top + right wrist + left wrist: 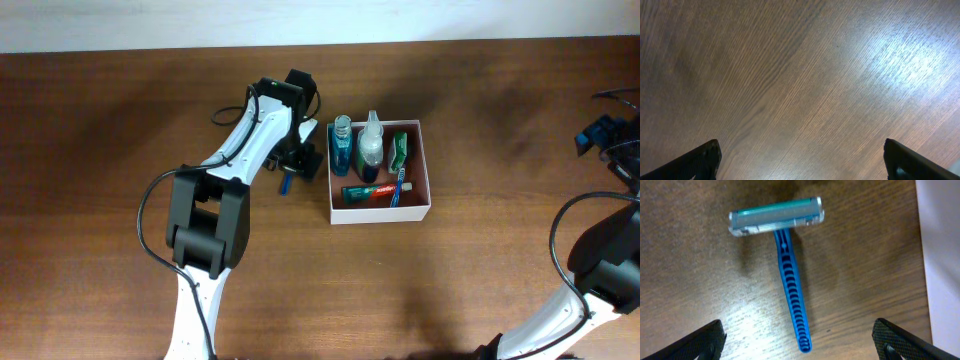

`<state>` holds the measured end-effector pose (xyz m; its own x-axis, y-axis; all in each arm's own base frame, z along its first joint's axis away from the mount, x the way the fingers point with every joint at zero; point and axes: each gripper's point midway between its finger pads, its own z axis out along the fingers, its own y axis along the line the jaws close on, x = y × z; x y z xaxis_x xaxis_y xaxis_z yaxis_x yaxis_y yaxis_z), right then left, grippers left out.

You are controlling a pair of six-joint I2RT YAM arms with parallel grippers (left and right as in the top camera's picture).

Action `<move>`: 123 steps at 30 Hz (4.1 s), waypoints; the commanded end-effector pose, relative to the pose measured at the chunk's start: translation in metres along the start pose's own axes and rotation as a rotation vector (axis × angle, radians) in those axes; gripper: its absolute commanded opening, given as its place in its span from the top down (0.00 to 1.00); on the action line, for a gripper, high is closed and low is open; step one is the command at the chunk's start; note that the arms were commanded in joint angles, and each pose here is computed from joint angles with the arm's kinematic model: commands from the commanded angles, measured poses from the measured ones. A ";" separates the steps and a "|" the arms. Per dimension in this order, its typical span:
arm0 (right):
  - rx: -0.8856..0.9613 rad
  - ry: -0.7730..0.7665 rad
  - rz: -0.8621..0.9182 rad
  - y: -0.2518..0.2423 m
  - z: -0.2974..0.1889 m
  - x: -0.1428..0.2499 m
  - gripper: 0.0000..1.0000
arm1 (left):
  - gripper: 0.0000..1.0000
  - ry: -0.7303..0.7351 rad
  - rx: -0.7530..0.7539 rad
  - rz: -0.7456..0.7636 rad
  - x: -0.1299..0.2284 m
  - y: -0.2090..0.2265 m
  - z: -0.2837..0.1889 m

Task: Pack container
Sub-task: 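Move the left gripper down over the blue razor and close it, then lift the blue razor and carry it over the pink box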

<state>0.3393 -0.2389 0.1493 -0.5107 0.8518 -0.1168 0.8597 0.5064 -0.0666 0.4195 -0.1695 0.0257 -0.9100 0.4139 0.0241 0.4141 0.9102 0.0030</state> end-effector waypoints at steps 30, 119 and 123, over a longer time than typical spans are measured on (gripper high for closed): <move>0.016 -0.013 0.000 -0.005 -0.002 -0.002 0.01 | 0.56 -0.008 0.008 -0.026 0.002 0.007 0.022; 0.016 -0.013 0.000 -0.005 -0.002 -0.002 0.01 | 0.92 -0.443 0.215 0.590 -0.015 -0.197 -0.209; 0.016 -0.013 0.000 -0.005 -0.002 -0.002 0.01 | 0.92 -0.393 0.215 0.587 -0.017 -0.198 -0.185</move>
<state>0.3392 -0.2390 0.1493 -0.5107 0.8517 -0.1172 0.8597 0.5063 -0.0673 0.3601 -0.3586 0.2131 -0.5201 0.7540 -0.4012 0.8422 0.5309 -0.0939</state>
